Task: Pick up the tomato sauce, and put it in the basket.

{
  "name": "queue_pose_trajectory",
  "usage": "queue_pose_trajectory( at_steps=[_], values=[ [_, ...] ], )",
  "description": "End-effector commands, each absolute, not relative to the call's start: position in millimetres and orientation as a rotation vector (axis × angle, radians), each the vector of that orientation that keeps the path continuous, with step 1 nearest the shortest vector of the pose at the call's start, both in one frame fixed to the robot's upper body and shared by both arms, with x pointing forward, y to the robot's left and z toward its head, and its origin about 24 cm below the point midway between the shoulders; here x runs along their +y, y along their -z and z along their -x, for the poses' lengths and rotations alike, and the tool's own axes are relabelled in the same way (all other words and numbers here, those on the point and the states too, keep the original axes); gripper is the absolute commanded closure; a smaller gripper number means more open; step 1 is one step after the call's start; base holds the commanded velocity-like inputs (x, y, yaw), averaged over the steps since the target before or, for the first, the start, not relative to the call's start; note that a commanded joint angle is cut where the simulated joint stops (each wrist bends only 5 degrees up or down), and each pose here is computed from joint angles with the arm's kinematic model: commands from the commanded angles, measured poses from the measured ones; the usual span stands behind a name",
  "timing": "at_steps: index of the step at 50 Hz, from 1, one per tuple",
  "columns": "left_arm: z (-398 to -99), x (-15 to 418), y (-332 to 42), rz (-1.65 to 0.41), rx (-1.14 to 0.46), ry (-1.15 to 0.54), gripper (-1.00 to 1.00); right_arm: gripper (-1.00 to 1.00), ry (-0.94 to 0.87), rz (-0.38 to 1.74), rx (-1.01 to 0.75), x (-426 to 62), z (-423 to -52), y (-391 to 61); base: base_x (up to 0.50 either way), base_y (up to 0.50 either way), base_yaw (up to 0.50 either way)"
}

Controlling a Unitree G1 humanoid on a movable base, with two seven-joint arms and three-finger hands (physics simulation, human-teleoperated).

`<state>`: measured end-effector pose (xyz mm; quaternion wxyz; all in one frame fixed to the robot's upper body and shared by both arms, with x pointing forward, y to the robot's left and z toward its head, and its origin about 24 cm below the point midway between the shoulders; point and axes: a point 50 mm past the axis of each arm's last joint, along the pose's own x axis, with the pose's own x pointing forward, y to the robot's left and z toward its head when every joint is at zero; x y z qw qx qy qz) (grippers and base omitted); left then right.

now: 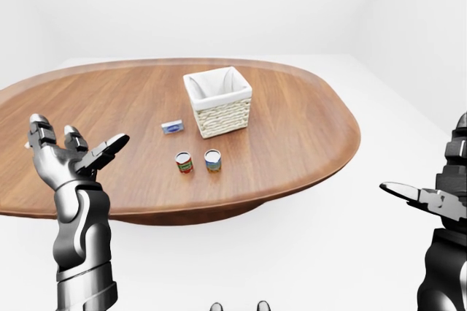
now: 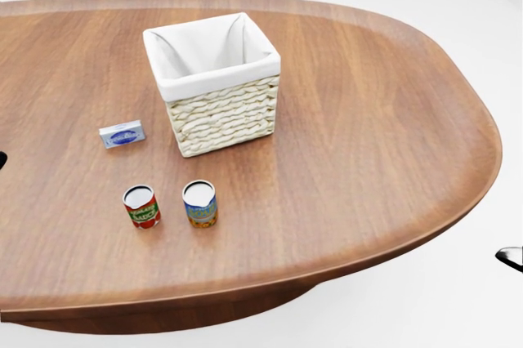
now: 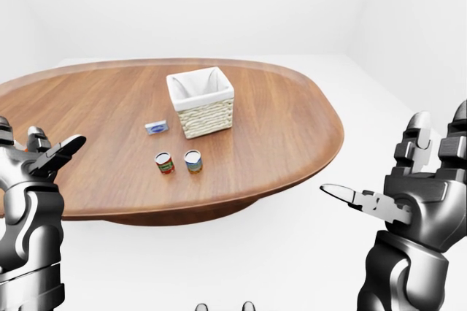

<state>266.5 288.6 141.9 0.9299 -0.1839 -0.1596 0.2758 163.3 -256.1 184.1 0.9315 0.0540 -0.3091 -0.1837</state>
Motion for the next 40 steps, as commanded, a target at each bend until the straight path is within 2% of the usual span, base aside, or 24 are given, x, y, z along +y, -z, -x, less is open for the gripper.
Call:
queue_pose_trajectory(
  at_steps=[1, 40],
  values=[
    [-267.0, 288.8, -141.0, 0.376, -0.323, -0.565, -1.0, -1.0, 0.371, -0.111, -0.628, -255.2, -163.8, -183.2, 0.22, 0.0, 0.0],
    [-267.2, 287.3, -139.8, 0.374, -0.318, -0.559, -1.0, -1.0, 0.361, -0.114, -0.607, -253.9, -167.1, -179.1, 0.22, 0.0, 0.0]
  ],
)
